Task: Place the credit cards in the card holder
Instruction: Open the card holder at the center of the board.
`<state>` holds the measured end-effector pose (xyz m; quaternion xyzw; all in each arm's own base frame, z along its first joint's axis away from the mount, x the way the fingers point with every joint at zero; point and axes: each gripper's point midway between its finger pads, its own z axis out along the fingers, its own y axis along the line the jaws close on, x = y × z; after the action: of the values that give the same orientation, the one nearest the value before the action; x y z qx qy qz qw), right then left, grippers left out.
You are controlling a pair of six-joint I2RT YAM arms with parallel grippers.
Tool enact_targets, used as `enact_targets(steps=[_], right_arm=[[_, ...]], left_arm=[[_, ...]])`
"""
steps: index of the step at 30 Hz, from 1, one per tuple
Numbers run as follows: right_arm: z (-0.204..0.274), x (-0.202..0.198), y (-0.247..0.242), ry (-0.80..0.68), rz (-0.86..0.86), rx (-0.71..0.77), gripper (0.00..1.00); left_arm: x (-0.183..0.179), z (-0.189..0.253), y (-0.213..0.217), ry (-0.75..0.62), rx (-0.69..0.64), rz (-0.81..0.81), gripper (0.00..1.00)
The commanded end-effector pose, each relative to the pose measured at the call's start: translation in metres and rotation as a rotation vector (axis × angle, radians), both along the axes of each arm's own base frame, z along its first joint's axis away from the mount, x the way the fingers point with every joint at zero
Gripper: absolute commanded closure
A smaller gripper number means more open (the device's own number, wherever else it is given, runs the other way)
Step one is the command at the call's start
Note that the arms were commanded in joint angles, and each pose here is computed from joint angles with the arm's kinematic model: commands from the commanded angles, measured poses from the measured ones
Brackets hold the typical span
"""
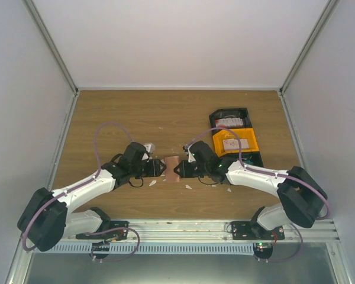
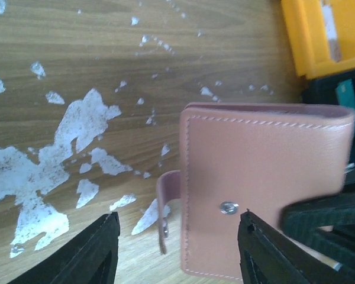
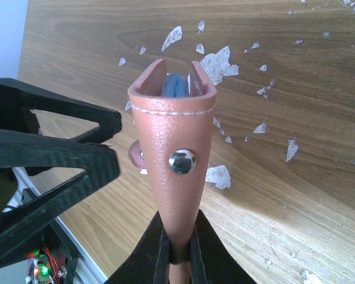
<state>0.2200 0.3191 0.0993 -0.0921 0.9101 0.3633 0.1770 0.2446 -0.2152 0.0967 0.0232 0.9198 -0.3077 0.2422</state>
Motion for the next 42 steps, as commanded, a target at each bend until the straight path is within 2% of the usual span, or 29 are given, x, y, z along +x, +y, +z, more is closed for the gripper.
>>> enact_targets(steps=[1,9,12,14,15,17,18,21,24,28,32,37,40,42], right_arm=[[0.025,0.000,0.013,-0.046,0.033,0.073,1.00],[0.022,-0.005,0.018,-0.020,0.067,0.103,1.00],[0.016,-0.007,0.017,-0.003,0.072,0.103,1.00],[0.012,-0.007,0.015,0.005,0.070,0.095,0.99],[0.008,-0.006,0.013,0.010,0.065,0.087,0.99],[0.002,-0.001,0.009,0.005,0.054,0.081,0.99],[-0.002,0.001,0.007,0.002,0.049,0.072,0.94],[-0.020,0.011,-0.009,-0.008,0.002,-0.007,0.68],[-0.027,0.020,-0.024,-0.029,-0.043,-0.071,0.48],[-0.022,0.027,-0.037,-0.068,-0.087,-0.118,0.32],[-0.013,0.030,-0.047,-0.097,-0.129,-0.131,0.28],[0.000,0.038,-0.073,-0.152,-0.255,-0.172,0.27],[0.005,0.037,-0.074,-0.174,-0.252,-0.158,0.29],[0.006,0.037,-0.072,-0.181,-0.230,-0.156,0.34]], left_arm=[[-0.003,-0.019,0.003,0.033,0.010,0.006,0.47],[-0.002,-0.027,-0.001,0.035,0.006,-0.008,0.71],[0.000,-0.026,-0.004,0.026,0.001,-0.020,0.85],[0.001,-0.023,-0.005,0.015,0.001,-0.028,0.98],[0.001,-0.021,-0.005,0.009,0.001,-0.032,1.00],[0.002,-0.014,-0.005,-0.008,0.000,-0.040,1.00],[0.002,-0.010,-0.005,-0.014,-0.002,-0.044,1.00],[-0.003,-0.001,-0.006,-0.008,0.002,-0.072,1.00],[-0.007,0.011,-0.010,-0.005,-0.017,-0.108,1.00],[-0.012,0.032,-0.024,-0.006,-0.077,-0.188,1.00],[-0.016,0.048,-0.043,0.016,-0.151,-0.279,1.00],[-0.017,0.058,-0.055,0.018,-0.206,-0.334,1.00],[-0.013,0.054,-0.060,0.018,-0.210,-0.347,1.00],[-0.010,0.051,-0.065,0.018,-0.213,-0.368,1.00]])
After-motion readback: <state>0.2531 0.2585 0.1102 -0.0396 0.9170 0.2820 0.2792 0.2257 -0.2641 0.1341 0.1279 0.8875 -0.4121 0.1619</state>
